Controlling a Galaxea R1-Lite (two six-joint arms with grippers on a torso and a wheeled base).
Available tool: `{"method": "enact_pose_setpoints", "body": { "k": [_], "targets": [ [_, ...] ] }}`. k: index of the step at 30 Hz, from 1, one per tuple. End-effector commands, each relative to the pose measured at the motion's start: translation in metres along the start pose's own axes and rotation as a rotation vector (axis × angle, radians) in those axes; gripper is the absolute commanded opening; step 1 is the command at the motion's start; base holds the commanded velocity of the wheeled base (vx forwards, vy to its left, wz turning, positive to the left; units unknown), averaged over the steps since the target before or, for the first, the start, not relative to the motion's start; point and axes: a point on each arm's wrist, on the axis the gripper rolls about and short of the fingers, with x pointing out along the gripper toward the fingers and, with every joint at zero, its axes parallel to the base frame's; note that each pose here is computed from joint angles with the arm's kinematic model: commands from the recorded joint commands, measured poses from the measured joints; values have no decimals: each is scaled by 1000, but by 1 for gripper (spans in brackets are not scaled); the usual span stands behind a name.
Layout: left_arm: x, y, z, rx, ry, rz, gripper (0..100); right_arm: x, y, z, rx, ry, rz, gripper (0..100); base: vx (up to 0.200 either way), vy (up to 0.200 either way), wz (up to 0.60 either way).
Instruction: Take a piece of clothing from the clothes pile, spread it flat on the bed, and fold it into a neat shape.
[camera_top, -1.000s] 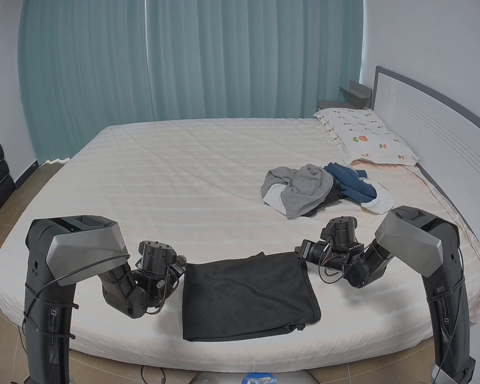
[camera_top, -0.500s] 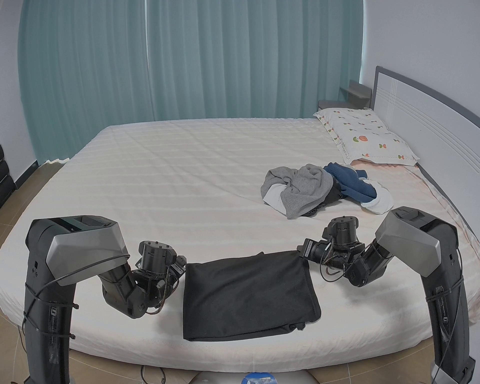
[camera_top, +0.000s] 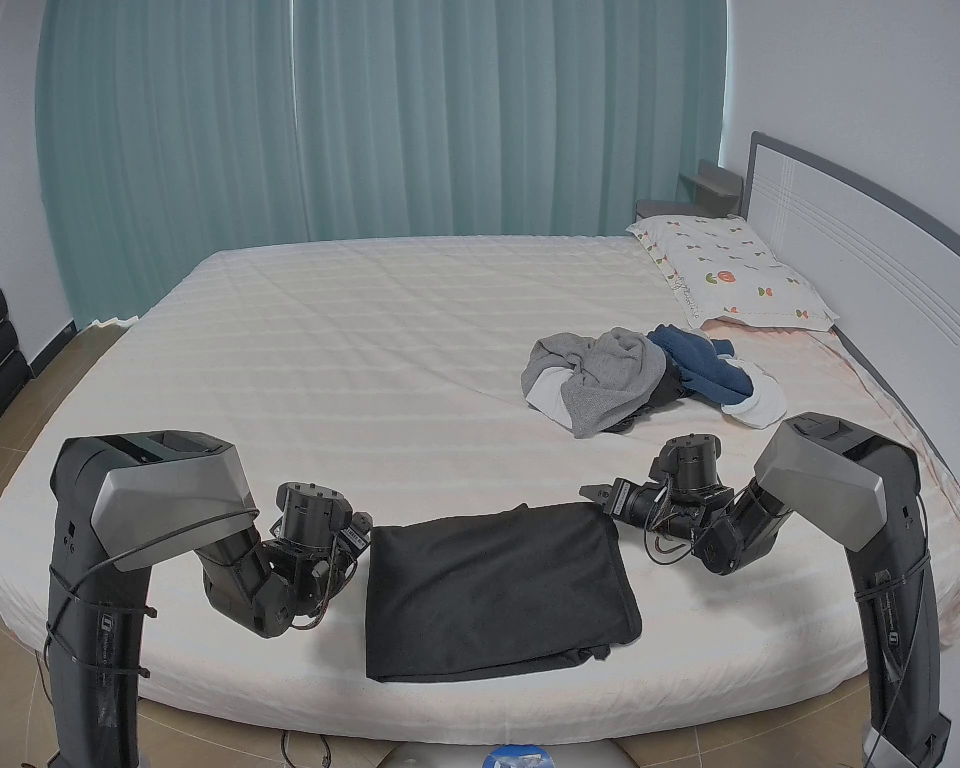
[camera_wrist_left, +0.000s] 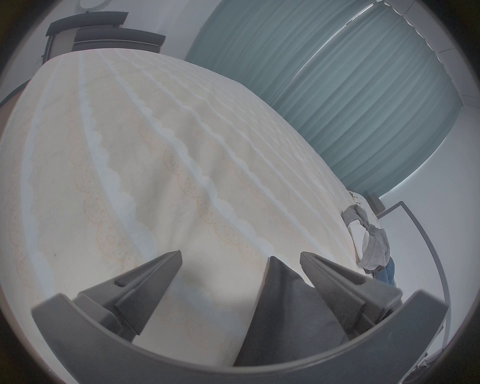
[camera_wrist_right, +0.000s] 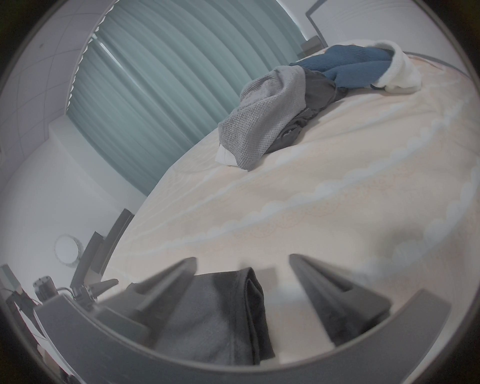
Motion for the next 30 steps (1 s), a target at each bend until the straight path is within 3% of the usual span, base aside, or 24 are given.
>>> {"method": "enact_pose_setpoints", "body": {
  "k": [1,9,17,24,30],
  "targets": [
    [-7,0,2,-3,14,-14,100,-33,8,22,87,-23,6,100,0,0,0],
    [-16,-2,0,2,52,-38,100,-106,-1,9,208,25,-52,100,0,0,0],
    [-28,-4,-2,8,71,-49,100,-173,-34,-14,314,-25,-47,100,-200,0,0],
    [-32,-5,-8,21,88,-55,100,-177,-60,-21,365,-36,-36,100,-29,0,0],
    [-31,-11,-8,27,158,-119,100,-168,-67,-29,367,-21,-4,100,0,0,0]
  ]
}}
